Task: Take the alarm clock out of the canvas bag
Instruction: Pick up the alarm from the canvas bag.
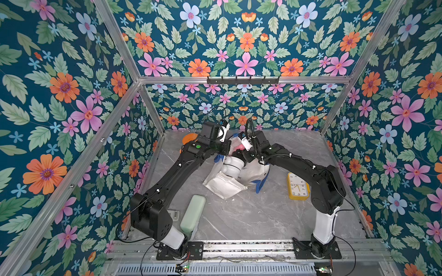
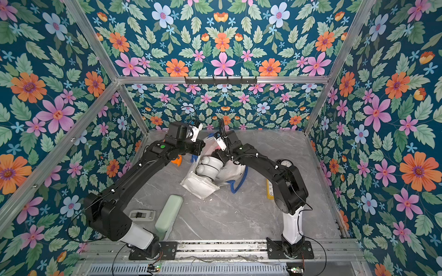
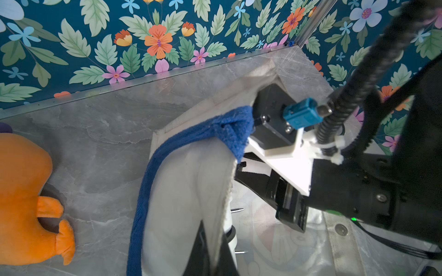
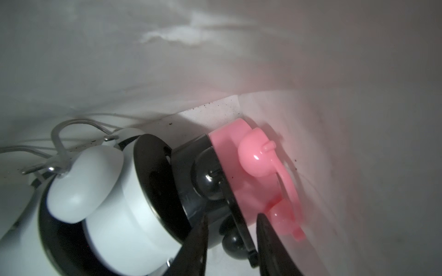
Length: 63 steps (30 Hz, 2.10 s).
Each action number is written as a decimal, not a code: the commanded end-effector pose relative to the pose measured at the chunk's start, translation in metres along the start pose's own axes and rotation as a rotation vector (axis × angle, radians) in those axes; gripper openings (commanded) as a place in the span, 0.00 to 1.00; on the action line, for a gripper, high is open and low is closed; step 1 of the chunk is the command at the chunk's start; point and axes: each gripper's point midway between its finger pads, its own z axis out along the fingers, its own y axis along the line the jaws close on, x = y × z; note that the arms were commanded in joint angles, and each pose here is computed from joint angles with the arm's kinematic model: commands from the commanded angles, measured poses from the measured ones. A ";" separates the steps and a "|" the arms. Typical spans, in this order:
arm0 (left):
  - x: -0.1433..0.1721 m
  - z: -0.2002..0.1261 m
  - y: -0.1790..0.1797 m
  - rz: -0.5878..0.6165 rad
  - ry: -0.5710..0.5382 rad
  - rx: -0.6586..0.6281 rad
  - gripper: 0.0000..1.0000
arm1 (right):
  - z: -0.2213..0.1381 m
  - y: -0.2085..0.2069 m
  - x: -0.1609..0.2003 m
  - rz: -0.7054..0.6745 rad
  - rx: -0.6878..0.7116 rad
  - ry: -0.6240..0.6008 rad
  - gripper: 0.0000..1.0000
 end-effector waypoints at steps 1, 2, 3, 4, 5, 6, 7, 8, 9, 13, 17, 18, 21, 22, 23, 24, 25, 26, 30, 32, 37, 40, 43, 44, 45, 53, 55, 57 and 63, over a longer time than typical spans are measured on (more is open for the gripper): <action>-0.013 -0.004 -0.008 0.012 -0.045 0.040 0.00 | 0.005 0.003 0.000 0.009 -0.030 0.002 0.35; -0.013 -0.004 -0.008 0.013 -0.044 0.040 0.00 | 0.006 0.002 0.001 0.013 -0.029 0.008 0.34; -0.013 -0.004 -0.008 0.013 -0.045 0.040 0.00 | 0.007 0.002 0.002 0.013 -0.031 0.012 0.33; -0.014 -0.005 -0.009 0.013 -0.047 0.040 0.00 | 0.008 0.002 0.002 0.013 -0.032 0.013 0.33; -0.013 -0.004 -0.008 0.011 -0.045 0.041 0.00 | 0.009 0.002 0.002 0.016 -0.031 0.010 0.32; -0.013 -0.004 -0.009 0.011 -0.046 0.042 0.00 | 0.010 0.002 0.003 0.016 -0.036 0.010 0.31; -0.013 -0.004 -0.009 0.010 -0.046 0.045 0.00 | 0.010 0.003 0.003 0.017 -0.040 0.009 0.31; -0.014 -0.004 -0.010 0.009 -0.046 0.046 0.00 | 0.011 0.002 0.004 0.018 -0.040 0.012 0.30; -0.013 -0.003 -0.009 0.008 -0.044 0.047 0.00 | 0.012 0.001 0.005 0.020 -0.040 0.017 0.30; -0.014 -0.003 -0.010 0.006 -0.045 0.048 0.00 | 0.014 0.002 0.008 0.019 -0.047 0.029 0.25; -0.014 -0.002 -0.010 0.002 -0.044 0.049 0.00 | 0.017 0.005 0.013 0.016 -0.061 0.042 0.22; -0.013 -0.001 -0.009 0.002 -0.042 0.048 0.00 | 0.017 0.005 0.013 0.016 -0.064 0.043 0.21; -0.012 0.000 -0.009 0.000 -0.039 0.048 0.00 | 0.018 0.007 0.014 0.016 -0.076 0.043 0.17; -0.012 0.000 -0.009 0.000 -0.038 0.047 0.00 | 0.018 0.008 0.014 0.016 -0.078 0.043 0.15; -0.012 0.000 -0.009 0.000 -0.038 0.047 0.00 | 0.018 0.008 0.013 0.016 -0.082 0.041 0.14; -0.012 0.000 -0.009 -0.001 -0.037 0.048 0.00 | 0.018 0.009 0.013 0.016 -0.087 0.041 0.12; -0.012 0.000 -0.009 -0.001 -0.036 0.047 0.00 | 0.018 0.010 0.013 0.016 -0.091 0.041 0.11; -0.012 0.000 -0.009 -0.001 -0.039 0.046 0.00 | 0.018 0.010 0.013 0.016 -0.094 0.042 0.10; -0.012 0.000 -0.007 0.000 -0.039 0.034 0.00 | 0.014 0.012 0.011 0.014 -0.107 0.041 0.05; -0.011 0.001 -0.006 -0.001 -0.036 0.030 0.00 | 0.008 0.015 0.007 0.006 -0.118 0.032 0.04; -0.012 0.001 -0.003 -0.002 -0.042 0.016 0.00 | -0.010 0.016 -0.004 -0.001 -0.132 0.006 0.01; -0.014 0.002 0.001 -0.009 -0.047 -0.003 0.00 | -0.022 0.019 -0.009 -0.006 -0.152 -0.006 0.00; -0.016 0.001 0.004 -0.014 -0.054 -0.023 0.00 | -0.033 0.022 -0.012 -0.005 -0.166 -0.017 0.00; -0.016 0.000 0.005 -0.018 -0.056 -0.027 0.00 | -0.037 0.022 -0.014 -0.005 -0.171 -0.020 0.00; -0.016 0.001 0.006 -0.021 -0.054 -0.031 0.00 | -0.040 0.023 -0.015 -0.005 -0.172 -0.024 0.00; -0.020 -0.003 0.014 -0.038 -0.071 -0.061 0.00 | -0.074 0.030 -0.018 -0.015 -0.192 -0.017 0.00; -0.021 -0.003 0.017 -0.045 -0.075 -0.075 0.00 | -0.084 0.033 -0.020 -0.020 -0.201 -0.015 0.00; -0.024 -0.004 0.019 -0.048 -0.083 -0.088 0.00 | -0.094 0.035 -0.020 -0.023 -0.208 -0.008 0.00; -0.029 -0.004 0.024 -0.058 -0.090 -0.106 0.00 | -0.128 0.037 -0.027 -0.009 -0.222 -0.002 0.00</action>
